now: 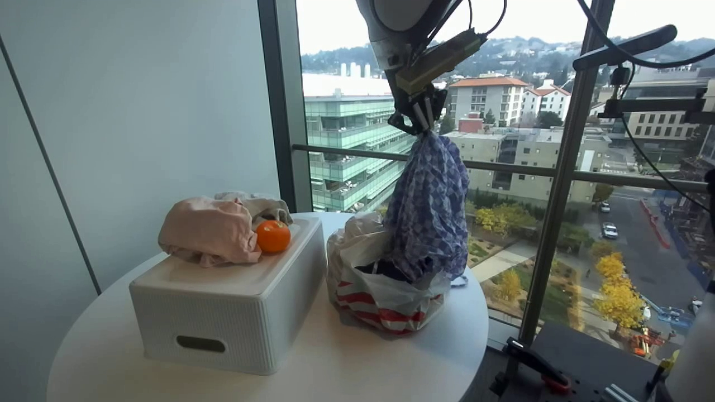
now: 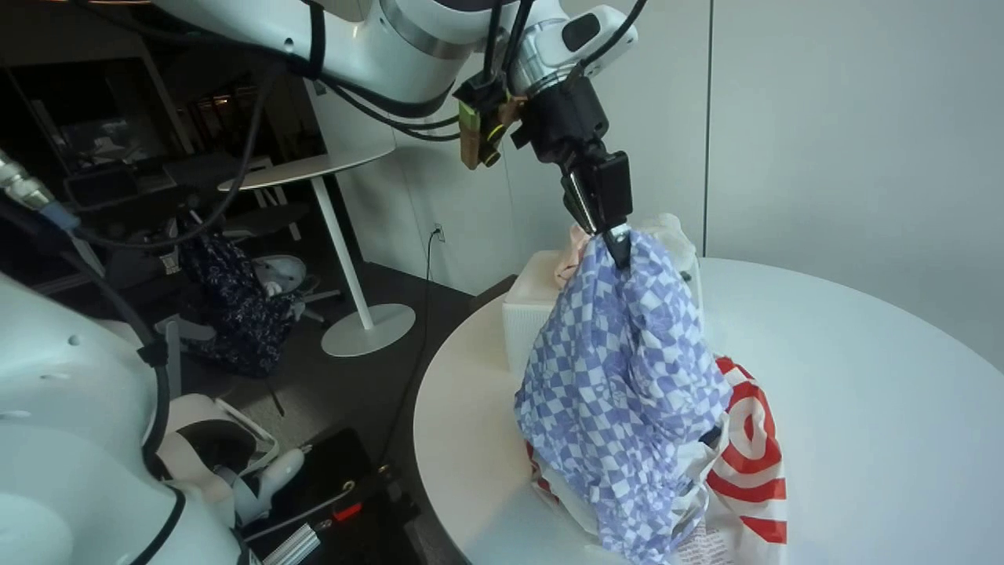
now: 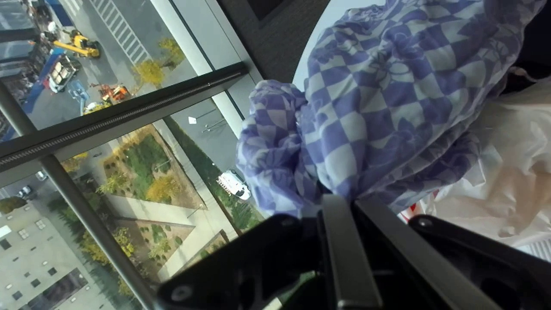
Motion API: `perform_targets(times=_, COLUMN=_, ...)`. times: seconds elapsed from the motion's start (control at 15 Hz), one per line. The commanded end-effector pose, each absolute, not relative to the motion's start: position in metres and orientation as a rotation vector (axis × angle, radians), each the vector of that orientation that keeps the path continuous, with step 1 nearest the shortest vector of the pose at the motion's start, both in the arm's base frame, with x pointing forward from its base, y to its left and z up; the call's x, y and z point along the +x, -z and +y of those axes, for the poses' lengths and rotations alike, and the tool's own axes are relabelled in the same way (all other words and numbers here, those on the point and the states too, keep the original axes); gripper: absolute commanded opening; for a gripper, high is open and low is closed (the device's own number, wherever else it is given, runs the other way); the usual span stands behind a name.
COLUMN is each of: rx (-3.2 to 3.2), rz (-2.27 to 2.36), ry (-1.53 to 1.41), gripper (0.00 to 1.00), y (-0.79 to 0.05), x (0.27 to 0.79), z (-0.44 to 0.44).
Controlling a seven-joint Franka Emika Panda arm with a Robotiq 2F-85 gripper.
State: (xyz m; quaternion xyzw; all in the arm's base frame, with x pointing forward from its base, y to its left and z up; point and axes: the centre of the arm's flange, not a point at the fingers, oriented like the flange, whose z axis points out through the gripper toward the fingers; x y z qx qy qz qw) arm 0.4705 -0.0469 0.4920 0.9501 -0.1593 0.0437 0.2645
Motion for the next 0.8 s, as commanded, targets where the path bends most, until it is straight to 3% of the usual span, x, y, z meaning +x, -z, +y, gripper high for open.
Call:
perform_targets(times=0.0, rx=2.573, rz=-0.306, ry=0.044, gripper=0.01, y=-0.457, x=0.496, z=-0.028)
perform_targets(times=0.73, rx=2.569, rz=-0.059, ry=0.397, gripper=0.01, y=-0.365, x=0.521, z=-0.011)
